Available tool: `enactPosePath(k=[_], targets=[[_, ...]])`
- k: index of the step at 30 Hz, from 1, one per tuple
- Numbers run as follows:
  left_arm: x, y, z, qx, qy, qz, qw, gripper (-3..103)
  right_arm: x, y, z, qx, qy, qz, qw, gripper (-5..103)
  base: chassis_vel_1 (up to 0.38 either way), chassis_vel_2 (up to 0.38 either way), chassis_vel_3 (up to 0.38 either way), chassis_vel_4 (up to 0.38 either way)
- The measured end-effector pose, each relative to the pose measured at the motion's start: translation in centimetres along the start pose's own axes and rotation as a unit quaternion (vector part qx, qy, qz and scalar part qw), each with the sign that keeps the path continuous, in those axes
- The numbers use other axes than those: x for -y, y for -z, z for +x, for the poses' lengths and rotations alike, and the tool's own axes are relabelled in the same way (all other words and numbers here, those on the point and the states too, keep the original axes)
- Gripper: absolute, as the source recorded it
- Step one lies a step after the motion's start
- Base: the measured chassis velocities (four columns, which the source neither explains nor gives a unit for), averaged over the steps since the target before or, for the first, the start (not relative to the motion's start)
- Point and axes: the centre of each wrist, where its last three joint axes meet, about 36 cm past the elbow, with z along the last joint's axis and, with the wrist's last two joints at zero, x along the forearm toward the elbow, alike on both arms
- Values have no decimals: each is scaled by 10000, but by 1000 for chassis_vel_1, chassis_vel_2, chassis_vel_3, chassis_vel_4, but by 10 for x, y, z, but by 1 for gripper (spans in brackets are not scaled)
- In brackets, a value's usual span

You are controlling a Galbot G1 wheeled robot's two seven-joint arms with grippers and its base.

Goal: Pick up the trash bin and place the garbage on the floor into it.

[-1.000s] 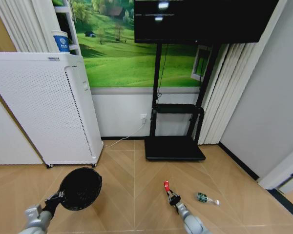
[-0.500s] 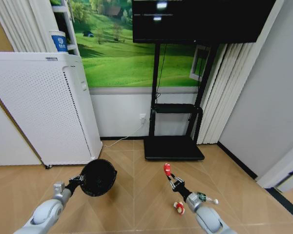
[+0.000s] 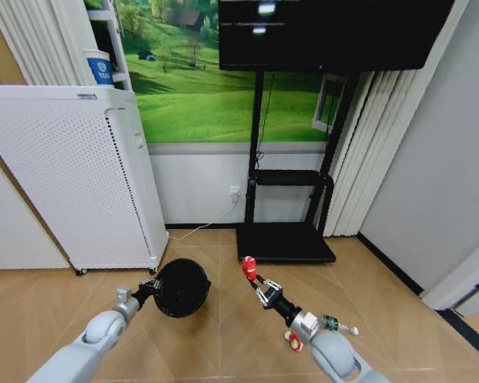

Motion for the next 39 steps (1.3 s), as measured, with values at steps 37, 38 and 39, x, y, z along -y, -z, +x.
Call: enactPosePath(k=[37, 38, 39], targets=[[161, 9, -54, 98, -1545, 418, 9871, 3, -42, -23, -24, -69, 224, -145, 9996, 52, 0, 0, 0, 0], [158, 4, -47, 57, -1495, 450, 9877, 3, -43, -22, -23, -69, 223, -156, 9996, 57, 0, 0, 0, 0], [156, 1, -42, 25, -1462, 478, 9881, 3, -44, -22, -22, -69, 214, -160, 9996, 63, 0, 0, 0, 0]])
